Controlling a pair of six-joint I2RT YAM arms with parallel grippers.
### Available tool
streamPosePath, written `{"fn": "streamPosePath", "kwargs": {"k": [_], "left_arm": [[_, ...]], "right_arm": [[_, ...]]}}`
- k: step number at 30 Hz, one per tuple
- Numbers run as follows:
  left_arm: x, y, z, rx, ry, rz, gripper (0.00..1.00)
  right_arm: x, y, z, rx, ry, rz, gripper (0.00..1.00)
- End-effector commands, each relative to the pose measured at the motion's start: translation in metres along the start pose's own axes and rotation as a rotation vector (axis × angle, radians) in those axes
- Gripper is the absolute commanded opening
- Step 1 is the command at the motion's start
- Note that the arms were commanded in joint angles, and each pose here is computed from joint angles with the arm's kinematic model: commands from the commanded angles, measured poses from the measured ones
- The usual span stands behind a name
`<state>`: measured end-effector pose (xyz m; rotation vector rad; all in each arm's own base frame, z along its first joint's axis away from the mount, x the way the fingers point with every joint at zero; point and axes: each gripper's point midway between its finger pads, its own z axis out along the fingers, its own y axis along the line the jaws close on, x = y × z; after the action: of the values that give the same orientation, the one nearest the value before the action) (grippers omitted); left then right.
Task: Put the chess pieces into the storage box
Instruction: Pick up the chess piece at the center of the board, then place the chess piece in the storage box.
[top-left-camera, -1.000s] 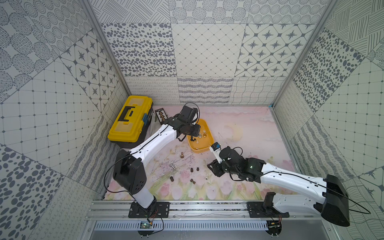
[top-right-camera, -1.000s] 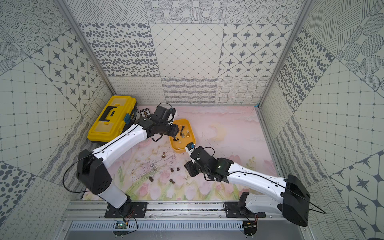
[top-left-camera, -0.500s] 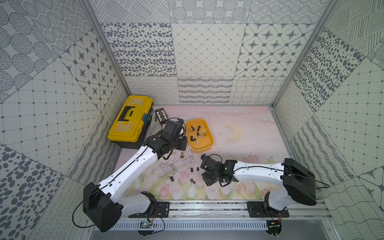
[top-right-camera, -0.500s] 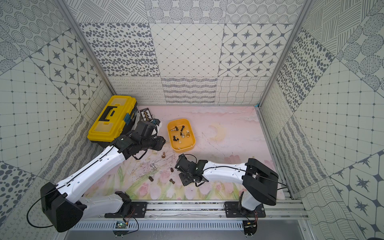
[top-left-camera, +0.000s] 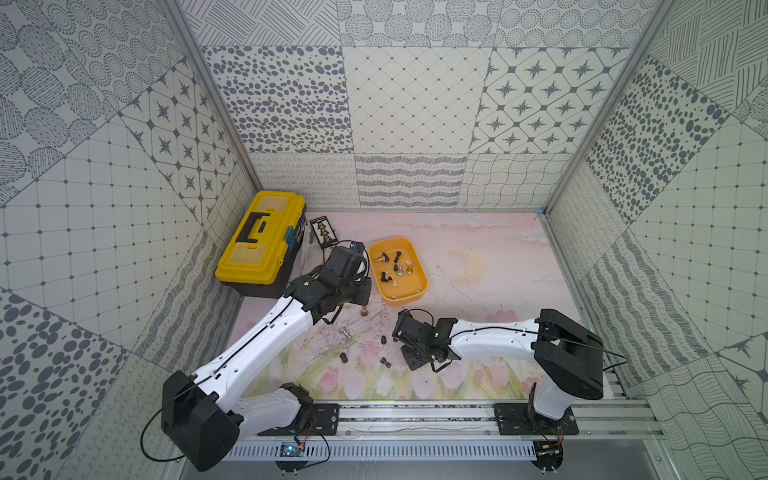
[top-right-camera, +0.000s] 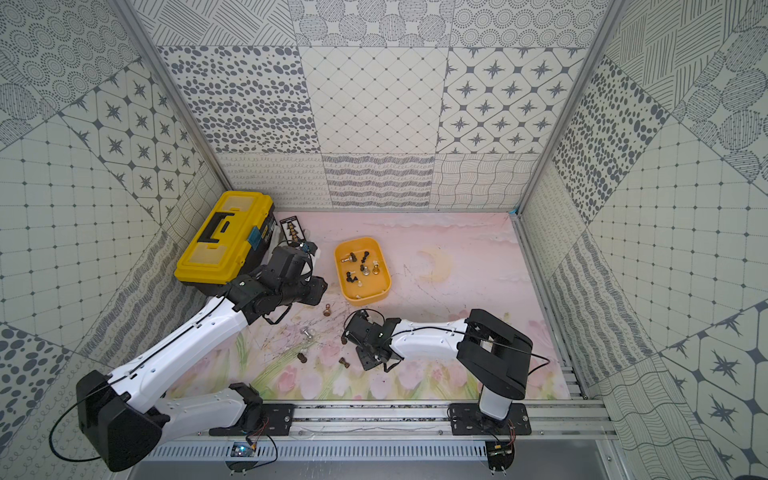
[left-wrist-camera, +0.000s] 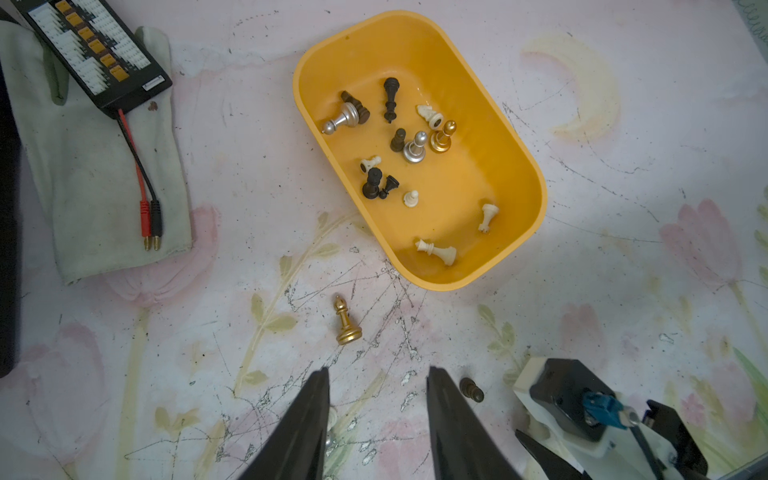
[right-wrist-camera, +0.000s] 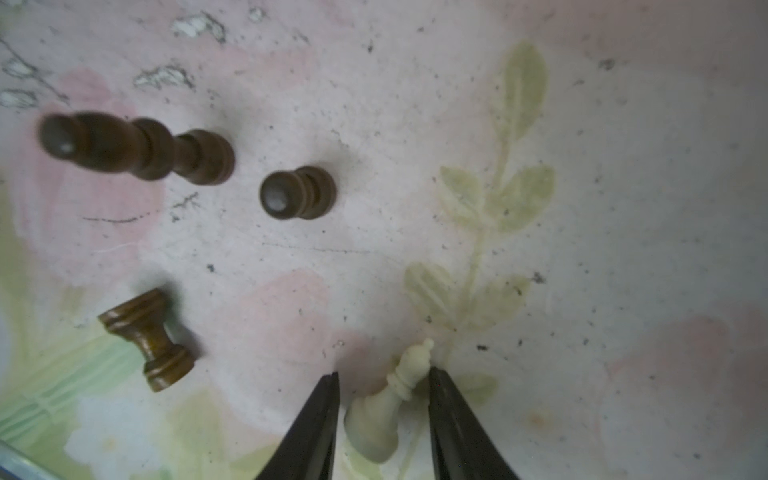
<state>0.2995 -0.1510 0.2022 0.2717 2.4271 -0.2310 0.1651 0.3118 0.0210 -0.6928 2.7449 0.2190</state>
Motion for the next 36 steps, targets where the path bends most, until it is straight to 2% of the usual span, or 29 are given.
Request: {"fn": "streamPosePath", "kwargs": {"k": [1,8,13,17,22,26,31,36], "left_arm": [[-0.004,0.0,-0.002,-0.004,-0.02,0.005,0.44],[-0.007,0.004,-0.003,-0.026,-0.035,0.004,0.44],[-0.006,0.004,-0.002,-0.025,-0.035,-0.006,0.44],[-0.011,0.003,-0.01,-0.013,-0.065,-0.012,0.44],[-0.015,0.009,-0.02,-0.034,-0.119,-0.014,0.44],[-0.011,0.008,-0.017,-0.025,-0.115,-0.016,0.44],[-0.009,0.008,-0.013,-0.028,-0.102,-0.011,0.44],[-0.007,0.008,-0.013,-0.03,-0.097,-0.009,0.44]], "right_arm": [[0.011,-0.013,0.003,0.045,0.029,0.019,0.34],[0.021,-0.023,-0.002,0.055,0.031,0.03,0.21],[0.004,-0.023,-0.018,0.042,-0.038,0.041,0.17],[-0.036,-0.022,-0.051,-0.023,-0.171,0.088,0.17],[-0.109,-0.043,-0.08,-0.199,-0.342,0.227,0.17],[-0.167,-0.057,-0.077,-0.194,-0.39,0.209,0.17],[-0.228,-0.075,-0.054,-0.133,-0.412,0.192,0.17],[-0.249,-0.086,-0.026,-0.071,-0.364,0.17,0.18]]}}
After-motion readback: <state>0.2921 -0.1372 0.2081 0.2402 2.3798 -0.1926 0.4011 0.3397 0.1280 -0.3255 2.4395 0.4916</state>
